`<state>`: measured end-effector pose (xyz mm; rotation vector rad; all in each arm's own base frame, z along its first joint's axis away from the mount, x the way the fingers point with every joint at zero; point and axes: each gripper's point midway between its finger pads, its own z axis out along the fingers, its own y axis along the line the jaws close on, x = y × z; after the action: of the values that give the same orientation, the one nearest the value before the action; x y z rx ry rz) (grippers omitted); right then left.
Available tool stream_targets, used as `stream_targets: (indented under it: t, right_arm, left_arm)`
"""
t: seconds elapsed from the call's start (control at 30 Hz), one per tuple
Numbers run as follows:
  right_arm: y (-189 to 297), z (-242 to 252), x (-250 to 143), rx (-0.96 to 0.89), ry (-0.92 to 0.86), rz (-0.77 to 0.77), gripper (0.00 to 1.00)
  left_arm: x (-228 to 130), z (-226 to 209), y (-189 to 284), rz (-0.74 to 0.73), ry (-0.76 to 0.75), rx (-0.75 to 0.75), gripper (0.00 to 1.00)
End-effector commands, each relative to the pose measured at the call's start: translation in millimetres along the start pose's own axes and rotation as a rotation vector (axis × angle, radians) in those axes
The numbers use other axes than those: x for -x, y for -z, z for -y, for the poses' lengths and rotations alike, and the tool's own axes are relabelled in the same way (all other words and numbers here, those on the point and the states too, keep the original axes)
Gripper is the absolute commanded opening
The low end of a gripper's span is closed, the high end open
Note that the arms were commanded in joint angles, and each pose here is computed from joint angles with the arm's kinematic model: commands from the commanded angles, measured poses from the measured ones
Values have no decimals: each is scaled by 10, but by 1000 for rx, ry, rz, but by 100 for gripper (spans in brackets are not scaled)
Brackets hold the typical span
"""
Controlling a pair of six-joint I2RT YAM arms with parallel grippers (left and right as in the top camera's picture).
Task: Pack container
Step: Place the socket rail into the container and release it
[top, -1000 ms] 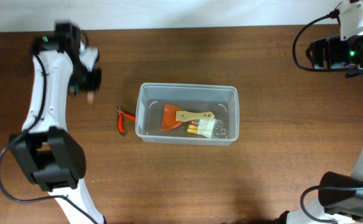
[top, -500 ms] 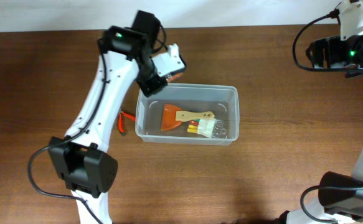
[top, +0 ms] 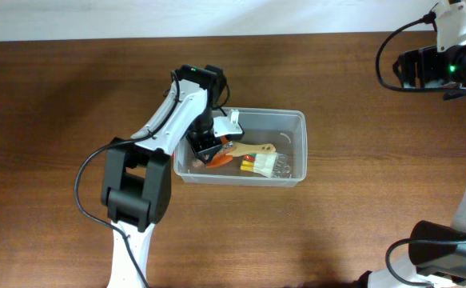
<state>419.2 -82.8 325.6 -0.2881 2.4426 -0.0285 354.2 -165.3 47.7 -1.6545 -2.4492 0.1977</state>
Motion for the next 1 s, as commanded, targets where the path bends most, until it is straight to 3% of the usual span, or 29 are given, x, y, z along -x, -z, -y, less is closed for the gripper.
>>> stream_targets:
  t: [0.0,0.23,0.4,0.43,0.47,0.5,0.63,0.7,0.87,0.97]
  right_arm:
    - [-32,-25,-3,21,-11,1,99]
    - [-32,-25,-2,20,-11,2,99]
    - [-32,-25,-3,21,-11,1,99]
    - [-32,-25,-3,21,-11,1,99]
    - [-32,-25,-2,20,-11,2,99]
    - [-32,-25,-2,20,-11,2,98]
    - [-32,-25,-2,20,-11,2,99]
    - [-32,-24,0,20,-11,2,99]
    - [-32,-24,0,20,-11,2,99]
    - [-32,-24,-1,20,-11,2,99]
  left_arm:
    - [-56,-49,-85,-31,-6,-3,37]
    - [-21,-244,204,-18,102,121,40]
    - [-3,-401,1116,92,209,342,47]
    - [-44,-413,1292,112,243,383,52]
    - [-109,-424,1471,134,294,422,81]
    - [-186,-421,1624,159,355,446,99]
    - [-651,-365,1983,224,629,446,99]
    - [-969,-373,2106,289,855,409,99]
    - [-1357,-328,2388,443,1079,358,99]
    - [-1478,-171,2536,499,1118,363,99]
